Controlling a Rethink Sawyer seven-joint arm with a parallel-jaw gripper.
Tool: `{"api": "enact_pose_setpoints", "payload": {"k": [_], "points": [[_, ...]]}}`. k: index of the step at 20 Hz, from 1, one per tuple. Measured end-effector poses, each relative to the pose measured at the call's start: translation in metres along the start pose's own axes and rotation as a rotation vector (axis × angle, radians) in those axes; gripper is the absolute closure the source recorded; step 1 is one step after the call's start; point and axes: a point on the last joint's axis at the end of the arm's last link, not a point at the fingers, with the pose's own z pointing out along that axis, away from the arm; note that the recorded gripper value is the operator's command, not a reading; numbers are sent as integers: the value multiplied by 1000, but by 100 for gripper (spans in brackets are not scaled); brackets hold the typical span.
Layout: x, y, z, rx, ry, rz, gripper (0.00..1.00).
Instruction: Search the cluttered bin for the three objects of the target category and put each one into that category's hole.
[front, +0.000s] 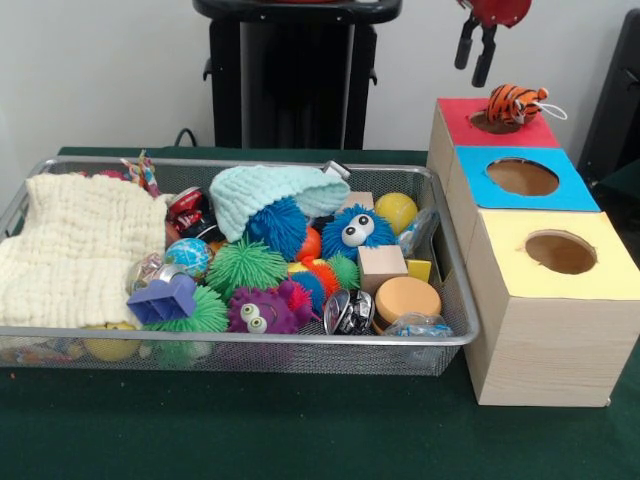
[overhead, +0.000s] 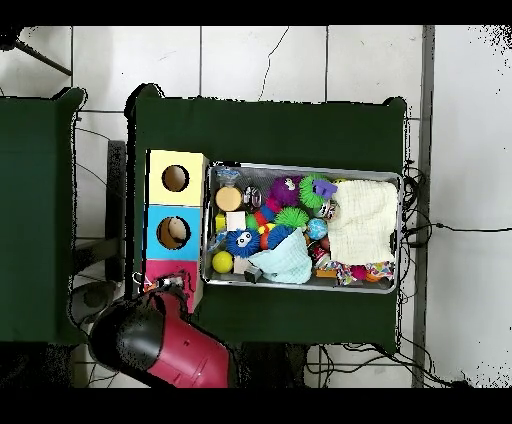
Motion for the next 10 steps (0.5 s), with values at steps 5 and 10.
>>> {"api": "enact_pose_setpoints", "payload": {"k": [5,10], "points": [[-9,3,2,3,6,21,0],[-7,3,3,4,9,17,0]]}}
